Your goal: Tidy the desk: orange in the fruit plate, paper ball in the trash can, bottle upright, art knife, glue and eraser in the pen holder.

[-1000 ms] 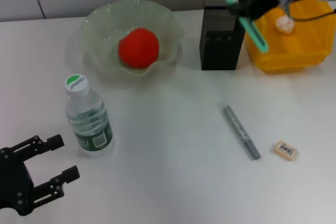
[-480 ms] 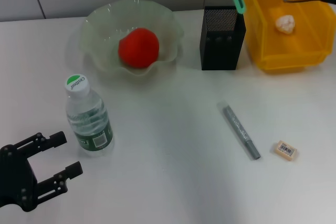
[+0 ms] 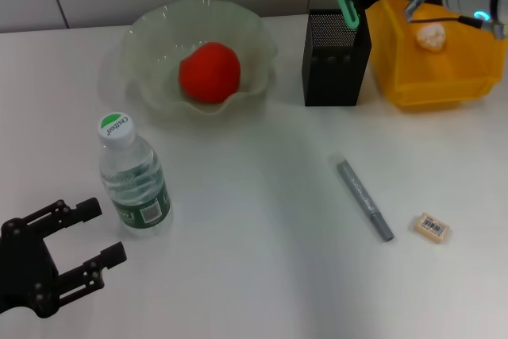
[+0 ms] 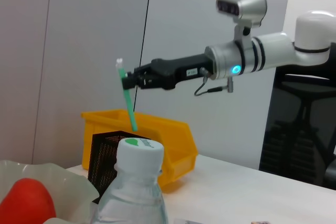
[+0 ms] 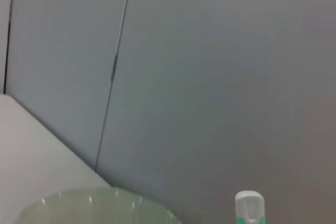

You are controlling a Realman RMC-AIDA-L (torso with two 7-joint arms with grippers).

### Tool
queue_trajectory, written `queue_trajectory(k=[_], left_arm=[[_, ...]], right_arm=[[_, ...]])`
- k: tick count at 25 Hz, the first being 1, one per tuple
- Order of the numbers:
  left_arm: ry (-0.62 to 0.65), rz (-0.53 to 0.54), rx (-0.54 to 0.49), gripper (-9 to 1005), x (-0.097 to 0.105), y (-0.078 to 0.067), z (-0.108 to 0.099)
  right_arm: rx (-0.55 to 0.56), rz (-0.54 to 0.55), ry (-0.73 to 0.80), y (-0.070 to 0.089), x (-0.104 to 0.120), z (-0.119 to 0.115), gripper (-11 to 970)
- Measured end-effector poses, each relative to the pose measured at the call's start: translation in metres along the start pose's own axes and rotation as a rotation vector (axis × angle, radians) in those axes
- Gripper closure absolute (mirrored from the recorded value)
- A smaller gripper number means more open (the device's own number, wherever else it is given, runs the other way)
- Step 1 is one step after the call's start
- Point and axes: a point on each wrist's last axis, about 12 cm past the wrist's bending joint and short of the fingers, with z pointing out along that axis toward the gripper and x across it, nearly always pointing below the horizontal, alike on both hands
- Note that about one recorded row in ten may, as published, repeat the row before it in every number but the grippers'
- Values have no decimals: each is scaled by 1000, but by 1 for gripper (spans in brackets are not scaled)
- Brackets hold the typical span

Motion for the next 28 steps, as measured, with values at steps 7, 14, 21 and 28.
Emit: queue_trajectory(k=[7, 14, 21, 28], left_arm=[[1, -6, -1, 298, 0, 1, 1], [5, -6, -8, 299, 0, 2, 1], [5, -5, -8, 298, 0, 2, 1], [1, 1, -4, 298, -1, 2, 1]], right_arm=[[-2, 20, 32, 2, 10, 11, 769], [3, 20, 35, 1, 10, 12, 679], [-5, 47, 29, 1, 4, 7, 401], [-87, 114, 301, 8, -29, -22, 359]])
